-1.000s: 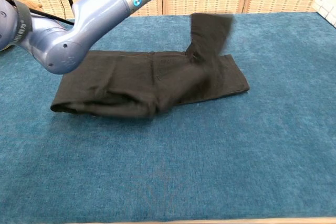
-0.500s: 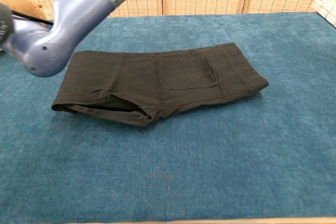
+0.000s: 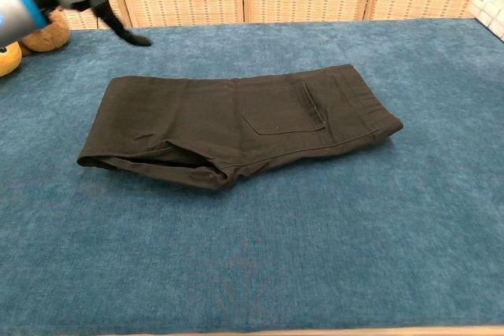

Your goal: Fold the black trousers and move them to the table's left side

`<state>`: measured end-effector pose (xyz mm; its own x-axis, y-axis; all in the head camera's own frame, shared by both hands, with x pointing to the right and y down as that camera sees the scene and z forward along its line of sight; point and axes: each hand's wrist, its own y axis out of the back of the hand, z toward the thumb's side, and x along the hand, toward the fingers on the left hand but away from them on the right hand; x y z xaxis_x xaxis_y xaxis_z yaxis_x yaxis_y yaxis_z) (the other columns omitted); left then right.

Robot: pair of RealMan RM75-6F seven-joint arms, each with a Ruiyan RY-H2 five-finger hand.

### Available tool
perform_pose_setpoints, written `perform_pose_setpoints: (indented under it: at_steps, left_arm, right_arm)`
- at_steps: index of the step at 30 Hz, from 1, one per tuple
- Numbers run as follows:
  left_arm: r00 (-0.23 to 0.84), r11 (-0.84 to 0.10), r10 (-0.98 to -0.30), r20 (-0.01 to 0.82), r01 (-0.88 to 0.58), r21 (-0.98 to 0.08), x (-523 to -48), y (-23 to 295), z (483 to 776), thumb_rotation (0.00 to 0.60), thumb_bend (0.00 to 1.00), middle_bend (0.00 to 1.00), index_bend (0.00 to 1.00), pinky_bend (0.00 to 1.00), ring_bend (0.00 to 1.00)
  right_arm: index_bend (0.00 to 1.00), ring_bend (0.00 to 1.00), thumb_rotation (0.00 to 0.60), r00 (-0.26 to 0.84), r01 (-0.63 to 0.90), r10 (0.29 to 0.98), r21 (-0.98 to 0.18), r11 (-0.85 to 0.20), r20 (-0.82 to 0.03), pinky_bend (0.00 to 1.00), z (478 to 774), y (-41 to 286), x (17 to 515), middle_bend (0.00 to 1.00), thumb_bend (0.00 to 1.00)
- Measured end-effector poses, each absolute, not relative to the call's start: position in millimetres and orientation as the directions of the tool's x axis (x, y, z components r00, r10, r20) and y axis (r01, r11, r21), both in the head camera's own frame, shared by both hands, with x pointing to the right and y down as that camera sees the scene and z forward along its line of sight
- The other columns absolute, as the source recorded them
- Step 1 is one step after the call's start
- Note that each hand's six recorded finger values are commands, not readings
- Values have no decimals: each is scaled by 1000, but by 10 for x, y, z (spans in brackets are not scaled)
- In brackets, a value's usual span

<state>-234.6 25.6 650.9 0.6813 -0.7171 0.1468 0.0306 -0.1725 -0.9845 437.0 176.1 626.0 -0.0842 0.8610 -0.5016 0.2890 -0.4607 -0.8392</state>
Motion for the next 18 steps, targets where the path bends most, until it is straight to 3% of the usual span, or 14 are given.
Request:
perform_pose_setpoints:
  at_steps: [6, 11, 18]
  left_arm:
    - [683, -217, -711, 171, 19, -976, -2973, 583, 6599, 600, 36, 74, 81, 237, 114]
    - [683, -268, -689, 243, 71, -961, -3311, 840, 6780, 600, 38, 91, 124, 237, 123]
    - [662, -362, -669, 339, 109, -926, -3469, 1135, 7072, 600, 40, 92, 125, 237, 124]
  right_arm:
    - [14, 0, 600, -78, 273, 853, -834, -480, -516, 0, 6333, 1775, 4326, 0, 0]
    - [13, 0, 600, -76, 266, 847, -829, -492, -527, 0, 6377, 1788, 4308, 0, 0]
    - [8, 0, 600, -75, 262, 842, -825, -500, -534, 0, 6410, 1793, 4297, 0, 0]
